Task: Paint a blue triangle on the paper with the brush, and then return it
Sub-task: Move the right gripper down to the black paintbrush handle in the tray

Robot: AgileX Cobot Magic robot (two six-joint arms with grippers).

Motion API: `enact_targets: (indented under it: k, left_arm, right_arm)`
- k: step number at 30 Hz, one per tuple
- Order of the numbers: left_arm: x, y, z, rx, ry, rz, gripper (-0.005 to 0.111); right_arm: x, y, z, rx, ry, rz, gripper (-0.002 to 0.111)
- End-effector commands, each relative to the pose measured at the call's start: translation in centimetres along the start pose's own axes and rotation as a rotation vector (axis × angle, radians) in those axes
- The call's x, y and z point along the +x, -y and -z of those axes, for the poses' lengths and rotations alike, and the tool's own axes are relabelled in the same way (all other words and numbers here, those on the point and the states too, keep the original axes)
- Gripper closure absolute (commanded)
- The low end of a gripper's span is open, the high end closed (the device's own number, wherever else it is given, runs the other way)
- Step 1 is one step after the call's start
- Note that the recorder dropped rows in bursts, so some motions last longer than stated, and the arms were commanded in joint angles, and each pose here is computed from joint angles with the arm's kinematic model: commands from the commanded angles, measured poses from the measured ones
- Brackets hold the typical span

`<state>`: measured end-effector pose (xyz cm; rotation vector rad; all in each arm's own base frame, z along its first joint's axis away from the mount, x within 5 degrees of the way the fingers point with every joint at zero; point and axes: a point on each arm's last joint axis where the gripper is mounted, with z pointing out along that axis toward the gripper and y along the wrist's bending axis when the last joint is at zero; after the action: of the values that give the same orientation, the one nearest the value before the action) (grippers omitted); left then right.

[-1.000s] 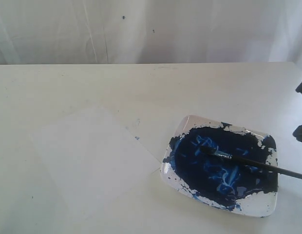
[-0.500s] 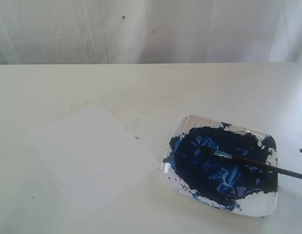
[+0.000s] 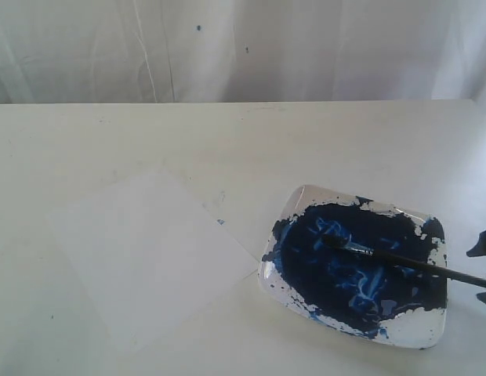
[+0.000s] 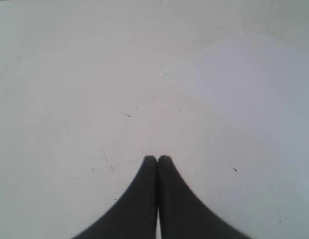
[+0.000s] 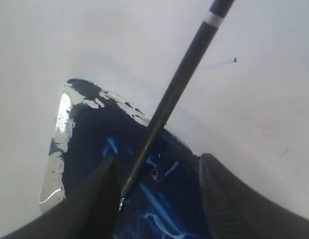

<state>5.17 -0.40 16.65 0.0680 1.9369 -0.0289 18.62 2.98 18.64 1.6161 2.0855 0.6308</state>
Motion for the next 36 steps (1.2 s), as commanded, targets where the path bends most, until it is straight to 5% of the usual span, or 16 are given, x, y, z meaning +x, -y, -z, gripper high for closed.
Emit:
enact_targets:
  k: [1, 36]
  left_arm:
    - [0.0, 0.0, 0.0, -0.003, 0.005, -0.001, 0.107]
    - [0.0, 0.0, 0.0, -0.003, 0.005, -0.001, 0.107]
  right_arm:
    - [0.0, 0.6, -1.0, 0.007, 0.002, -0.041, 0.061]
    - [-2.0, 1.4, -3.9, 0.062, 0.059, -0.074, 0.061]
